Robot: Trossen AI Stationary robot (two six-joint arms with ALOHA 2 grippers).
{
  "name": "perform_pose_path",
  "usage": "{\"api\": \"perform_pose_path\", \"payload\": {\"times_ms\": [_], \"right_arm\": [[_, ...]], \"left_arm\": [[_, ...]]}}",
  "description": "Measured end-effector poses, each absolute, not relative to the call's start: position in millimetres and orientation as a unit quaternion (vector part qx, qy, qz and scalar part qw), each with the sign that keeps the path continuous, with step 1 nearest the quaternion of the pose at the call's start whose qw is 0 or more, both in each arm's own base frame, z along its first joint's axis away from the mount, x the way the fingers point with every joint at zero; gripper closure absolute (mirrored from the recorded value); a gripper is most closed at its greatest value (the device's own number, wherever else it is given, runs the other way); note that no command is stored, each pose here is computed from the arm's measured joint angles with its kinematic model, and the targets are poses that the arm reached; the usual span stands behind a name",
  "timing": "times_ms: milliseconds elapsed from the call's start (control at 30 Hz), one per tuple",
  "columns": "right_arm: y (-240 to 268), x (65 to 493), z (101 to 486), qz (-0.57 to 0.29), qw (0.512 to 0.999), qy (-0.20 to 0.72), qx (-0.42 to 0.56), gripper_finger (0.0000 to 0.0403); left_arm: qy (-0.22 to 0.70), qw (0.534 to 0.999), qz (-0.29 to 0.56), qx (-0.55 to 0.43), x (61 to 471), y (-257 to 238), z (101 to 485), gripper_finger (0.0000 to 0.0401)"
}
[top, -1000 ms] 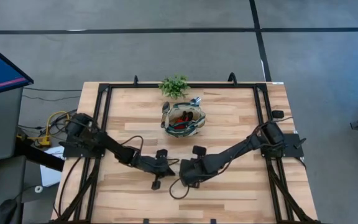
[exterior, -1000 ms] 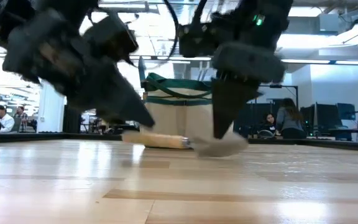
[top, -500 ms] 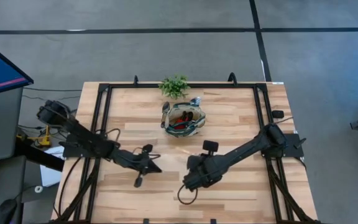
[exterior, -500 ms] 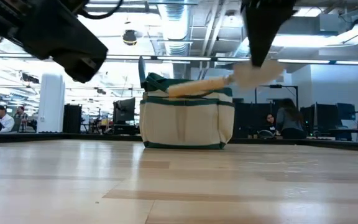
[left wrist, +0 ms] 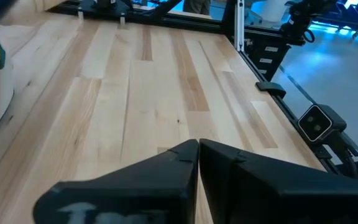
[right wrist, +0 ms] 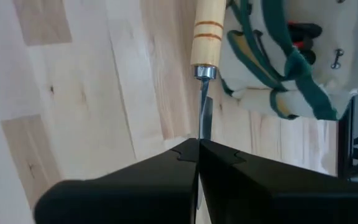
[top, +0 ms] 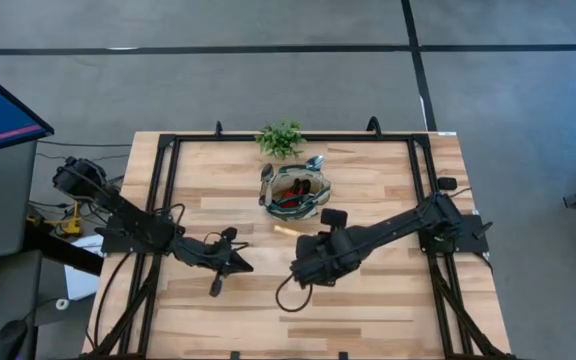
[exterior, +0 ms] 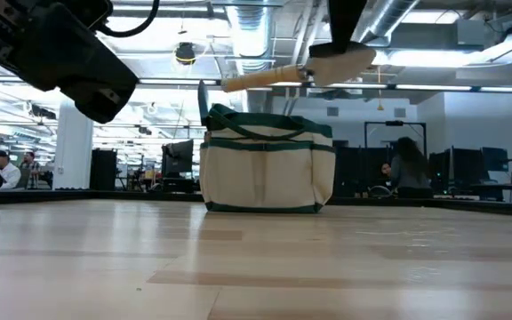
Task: Pick & Place Garden tools in Gardening bag
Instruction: Put the trowel into the gardening bag
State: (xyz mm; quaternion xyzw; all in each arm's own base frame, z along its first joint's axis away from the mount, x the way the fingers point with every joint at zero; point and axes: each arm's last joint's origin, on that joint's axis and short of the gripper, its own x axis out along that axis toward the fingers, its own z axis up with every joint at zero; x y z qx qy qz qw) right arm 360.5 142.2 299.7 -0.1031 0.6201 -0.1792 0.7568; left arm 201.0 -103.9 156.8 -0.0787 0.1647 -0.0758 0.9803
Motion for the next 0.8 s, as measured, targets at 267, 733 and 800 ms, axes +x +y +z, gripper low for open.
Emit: {"api": "perform_pose_path", "payload": {"times_ms": [267,733,800], "right_arm": [[151,362,297,-0.122,0.758,0.636,-0.082,0.0402],[156,376,292,-0.010,0.769,0.637,-0.049,0.0403],[156,376,291,-0.005,0.767,0.640,-0.044,0.0403]], "left_arm": [[0.146,0.987,-0.017,-0.069,202,-100,158,0.0397],[0.156,0.983,-0.063,-0.078,222,-94,174,0.0271],[0.166,0.981,-0.065,-0.077,224,-93,176,0.0259]]}}
